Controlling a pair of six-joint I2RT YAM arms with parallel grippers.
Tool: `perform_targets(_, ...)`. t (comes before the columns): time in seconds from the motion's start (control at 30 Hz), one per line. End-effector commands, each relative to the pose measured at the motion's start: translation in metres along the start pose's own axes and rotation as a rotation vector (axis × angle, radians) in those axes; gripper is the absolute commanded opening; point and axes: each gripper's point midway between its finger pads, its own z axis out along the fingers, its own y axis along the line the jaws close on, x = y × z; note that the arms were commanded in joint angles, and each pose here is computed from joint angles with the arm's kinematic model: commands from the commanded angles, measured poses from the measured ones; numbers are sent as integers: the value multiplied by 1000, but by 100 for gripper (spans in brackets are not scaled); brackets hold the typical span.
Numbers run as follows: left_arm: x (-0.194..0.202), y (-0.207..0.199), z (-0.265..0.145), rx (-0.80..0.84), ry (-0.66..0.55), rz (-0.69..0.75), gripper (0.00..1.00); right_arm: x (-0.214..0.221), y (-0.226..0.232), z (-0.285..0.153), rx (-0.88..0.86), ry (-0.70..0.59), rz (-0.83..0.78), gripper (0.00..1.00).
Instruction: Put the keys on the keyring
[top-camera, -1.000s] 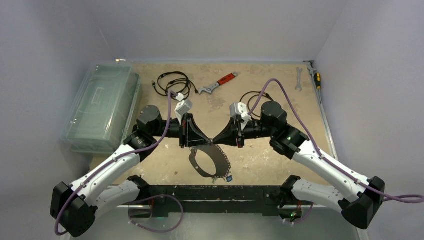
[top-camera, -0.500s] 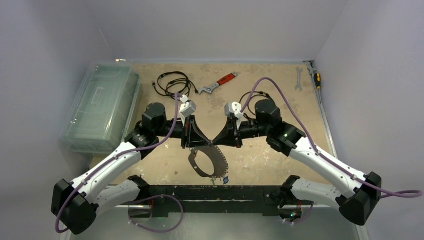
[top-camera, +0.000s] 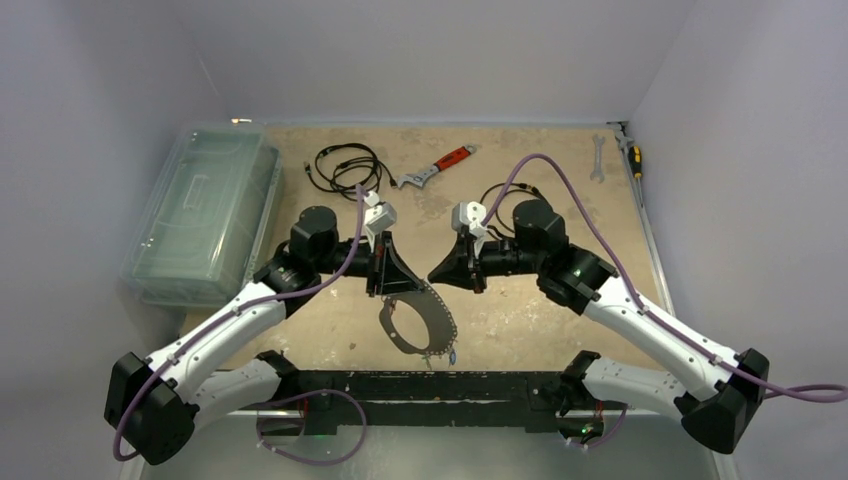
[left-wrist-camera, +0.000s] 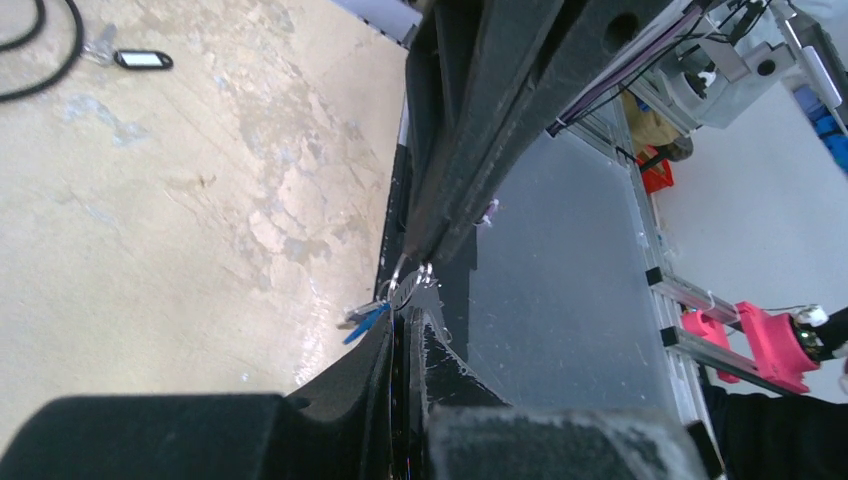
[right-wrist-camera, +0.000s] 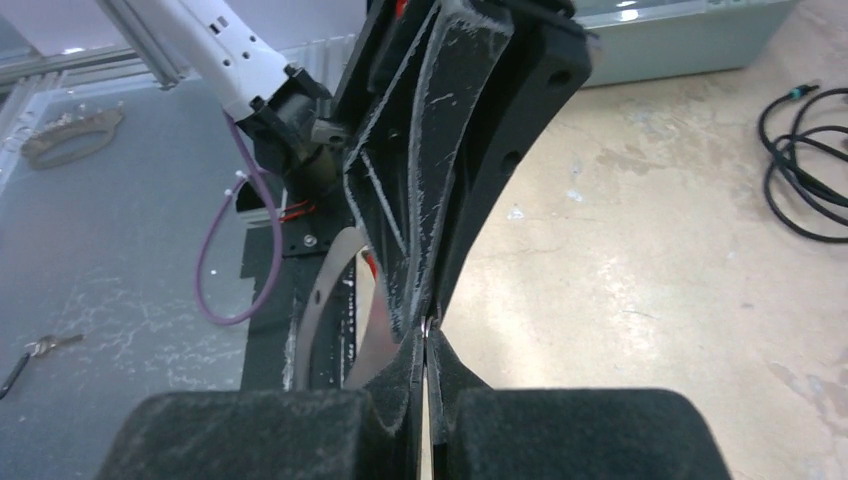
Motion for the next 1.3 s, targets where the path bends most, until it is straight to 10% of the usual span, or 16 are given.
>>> perform_targets(0.0,4,0,0,-5,-12,-71,0,-37,-18,-9,125,-99,-77,5)
perform_targets(0.33,-10,19,3,-97,-133,-154,0,-43,-62,-35,490,-206,232,43)
perform_targets(0.87,-33,-37,-19,86,-312,237,0,-13,26,-17,-1,-112,302,73)
perform_targets(1.27,-32,-57,-29,142,-355,397,0,-24,50,-5,-237,-108,263,58)
